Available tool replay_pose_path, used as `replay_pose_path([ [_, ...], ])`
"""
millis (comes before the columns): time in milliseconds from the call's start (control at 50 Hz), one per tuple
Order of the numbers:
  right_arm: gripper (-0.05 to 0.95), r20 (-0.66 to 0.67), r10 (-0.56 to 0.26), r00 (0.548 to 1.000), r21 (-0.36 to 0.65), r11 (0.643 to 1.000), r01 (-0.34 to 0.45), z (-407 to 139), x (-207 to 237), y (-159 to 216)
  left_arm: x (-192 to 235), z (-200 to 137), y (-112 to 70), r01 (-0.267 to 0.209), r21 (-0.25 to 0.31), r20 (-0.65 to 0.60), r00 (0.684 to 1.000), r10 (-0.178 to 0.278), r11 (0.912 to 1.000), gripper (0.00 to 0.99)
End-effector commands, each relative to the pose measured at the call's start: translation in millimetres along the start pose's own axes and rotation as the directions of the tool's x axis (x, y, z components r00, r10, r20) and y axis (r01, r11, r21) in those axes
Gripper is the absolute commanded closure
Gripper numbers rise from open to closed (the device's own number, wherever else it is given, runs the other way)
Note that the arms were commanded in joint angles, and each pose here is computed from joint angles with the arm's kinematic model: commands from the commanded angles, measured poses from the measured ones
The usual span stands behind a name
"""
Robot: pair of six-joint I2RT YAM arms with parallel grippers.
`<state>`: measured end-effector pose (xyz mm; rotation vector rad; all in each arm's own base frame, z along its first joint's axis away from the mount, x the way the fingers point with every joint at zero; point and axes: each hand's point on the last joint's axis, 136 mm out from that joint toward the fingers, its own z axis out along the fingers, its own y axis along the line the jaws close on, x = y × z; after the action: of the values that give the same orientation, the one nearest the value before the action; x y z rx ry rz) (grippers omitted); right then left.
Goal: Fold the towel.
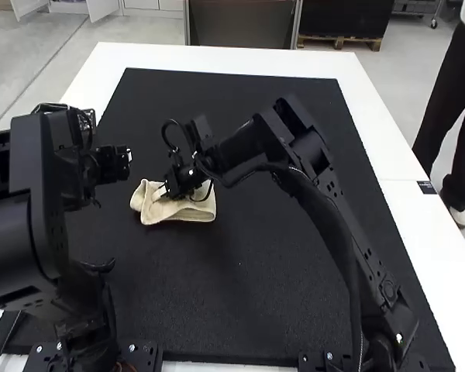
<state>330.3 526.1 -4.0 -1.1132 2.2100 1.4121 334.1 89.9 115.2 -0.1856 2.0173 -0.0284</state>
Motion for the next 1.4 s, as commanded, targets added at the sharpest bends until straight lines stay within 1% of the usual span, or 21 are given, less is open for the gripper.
replay_pose_path([
  [0, 0.92, 0.053, -0.052, 0.997, -0.004, 0.999, 0.052, -18.9, -35.7, 17.5, -2.7, -2.2, -0.7, 0.001, 0.011, 0.016, 1.0, -0.001, 0.9999, 0.038],
  [260, 0.92, 0.11, -0.09, 0.99, -0.019, 0.996, 0.093, -61.1, -82.3, 54.6, -7.1, -2.8, -1.8, 0.0, 0.017, 0.024, 1.0, 0.0, 0.9999, 0.038],
  [460, 0.92, 0.156, -0.118, 0.981, -0.009, 0.993, 0.12, -93.9, -108.4, 72.4, -17.3, -2.7, -2.0, -0.001, 0.021, 0.039, 0.999, 0.0, 0.9998, 0.038],
  [640, 0.92, 0.239, -0.164, 0.957, 0.031, 0.986, 0.161, -142.4, -142.6, 90.0, -42.1, -3.1, -1.9, -0.005, 0.021, 0.078, 0.997, 0.004, 0.9998, 0.038],
  [680, 0.92, 0.259, -0.174, 0.95, 0.052, 0.985, 0.166, -153.5, -149.9, 91.3, -49.6, -3.5, -2.6, 0.003, 0.024, 0.09, 0.996, -0.005, 0.9997, 0.038],
  [800, 0.92, 0.319, -0.201, 0.926, 0.12, 0.978, 0.171, -192.9, -168.7, 92.2, -68.3, -4.6, -4.8, -0.009, 0.028, 0.114, 0.993, 0.005, 0.9996, 0.038],
  [940, 0.92, 0.402, -0.248, 0.881, 0.207, 0.962, 0.177, -247.1, -189.4, 102.3, -89.4, -6.4, -10.5, -0.021, 0.041, 0.129, 0.992, 0.015, 0.9989, 0.038],
  [1060, 0.92, 0.462, -0.29, 0.838, 0.277, 0.945, 0.175, -292.6, -199.5, 115.4, -119.5, -13.3, -21.9, -0.04, 0.063, 0.177, 0.984, 0.029, 0.9972, 0.036],
  [1100, 0.92, 0.494, -0.307, 0.814, 0.307, 0.937, 0.167, -312.0, -203.0, 119.9, -133.7, -17.5, -28.3, -0.034, 0.078, 0.205, 0.979, 0.018, 0.9964, 0.038],
  [1120, 0.92, 0.5, -0.31, 0.808, 0.31, 0.936, 0.167, -316.6, -203.2, 121.9, -136.6, -18.4, -29.7, -0.035, 0.081, 0.21, 0.977, 0.017, 0.9961, 0.038],
  [1200, 0.92, 0.558, -0.334, 0.76, 0.353, 0.924, 0.147, -352.3, -207.4, 129.9, -157.2, -25.5, -40.3, -0.04, 0.099, 0.25, 0.968, 0.014, 0.9943, 0.038],
  [1300, 0.92, 0.612, -0.363, 0.702, 0.411, 0.905, 0.11, -392.0, -205.2, 138.8, -181.3, -34.6, -50.9, -0.04, 0.095, 0.292, 0.956, 0.011, 0.9947, 0.038],
  [1380, 0.92, 0.643, -0.402, 0.653, 0.462, 0.882, 0.088, -422.0, -201.6, 147.5, -198.5, -43.6, -59.5, -0.042, 0.087, 0.328, 0.945, 0.011, 0.9953, 0.038],
])
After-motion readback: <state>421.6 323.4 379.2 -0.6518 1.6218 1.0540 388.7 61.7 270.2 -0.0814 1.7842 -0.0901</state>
